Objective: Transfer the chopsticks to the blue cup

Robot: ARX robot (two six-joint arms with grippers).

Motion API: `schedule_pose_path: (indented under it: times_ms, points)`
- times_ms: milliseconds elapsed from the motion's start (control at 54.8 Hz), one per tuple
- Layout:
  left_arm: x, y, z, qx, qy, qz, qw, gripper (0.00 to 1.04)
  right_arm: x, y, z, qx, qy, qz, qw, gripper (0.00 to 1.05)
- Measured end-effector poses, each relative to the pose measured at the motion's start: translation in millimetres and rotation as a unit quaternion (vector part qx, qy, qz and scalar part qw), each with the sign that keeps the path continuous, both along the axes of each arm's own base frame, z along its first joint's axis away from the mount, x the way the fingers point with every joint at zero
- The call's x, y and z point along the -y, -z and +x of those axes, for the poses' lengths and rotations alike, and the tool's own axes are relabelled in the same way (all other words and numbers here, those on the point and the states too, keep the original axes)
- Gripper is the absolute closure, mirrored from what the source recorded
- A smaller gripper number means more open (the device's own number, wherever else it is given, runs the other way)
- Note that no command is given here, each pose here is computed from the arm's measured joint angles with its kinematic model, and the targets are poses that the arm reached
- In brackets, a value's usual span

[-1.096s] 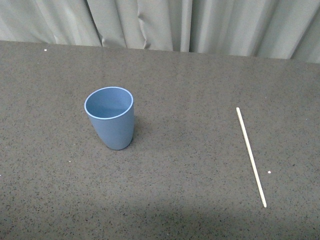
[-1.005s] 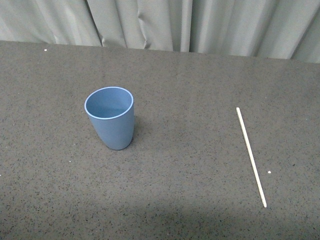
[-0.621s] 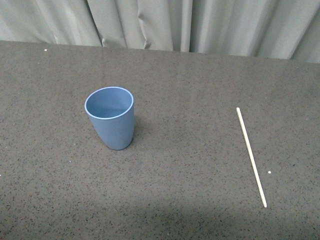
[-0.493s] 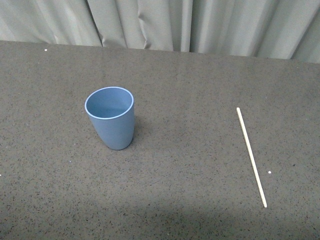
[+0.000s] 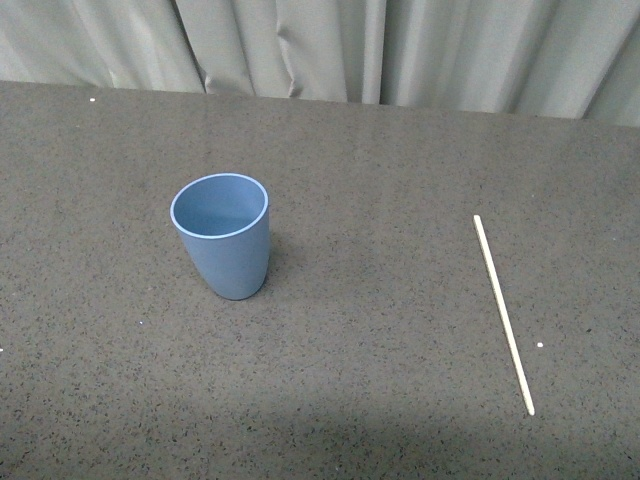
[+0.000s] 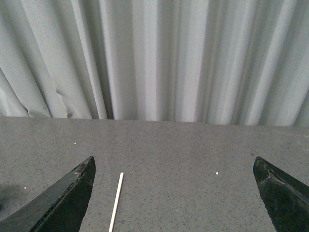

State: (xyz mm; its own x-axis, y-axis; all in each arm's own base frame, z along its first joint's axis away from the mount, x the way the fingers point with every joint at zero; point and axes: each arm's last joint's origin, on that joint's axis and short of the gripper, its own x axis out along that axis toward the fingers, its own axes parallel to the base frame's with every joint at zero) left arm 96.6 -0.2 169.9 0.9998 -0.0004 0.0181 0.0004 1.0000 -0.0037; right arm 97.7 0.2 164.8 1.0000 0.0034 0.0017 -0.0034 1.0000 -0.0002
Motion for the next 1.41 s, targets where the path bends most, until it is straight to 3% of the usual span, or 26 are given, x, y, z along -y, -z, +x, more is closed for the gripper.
schedule_pose_path:
  times_ms: [110,201,329,584,858,1005,1096,1406]
  points:
    - [0,0,0,0.000,0.000,0.000,1.000,0.07,0,0,0,-0.004,0.008,-0.007,1.000,0.09]
    - [0,0,0,0.000,-0.001,0.000,1.000,0.07,-1,2,4,-0.076,0.073,-0.090,0.990,0.09]
    - [0,0,0,0.000,0.000,0.000,1.000,0.07,-4,2,21,-0.136,0.050,-0.125,0.982,0.09]
    - [0,0,0,0.000,0.000,0.000,1.000,0.07,-20,2,83,-0.265,-0.020,-0.064,0.962,0.09]
    - [0,0,0,0.000,0.000,0.000,1.000,0.07,-41,32,151,-0.412,-0.047,-0.010,0.910,0.09]
    - [0,0,0,0.000,0.000,0.000,1.000,0.07,-58,62,189,-0.498,-0.053,0.008,0.866,0.09]
    - [0,0,0,0.000,0.000,0.000,1.000,0.07,-67,75,207,-0.525,-0.054,0.016,0.849,0.09]
    - [0,0,0,0.000,0.000,0.000,1.000,0.07,-83,95,235,-0.566,-0.049,0.018,0.823,0.09]
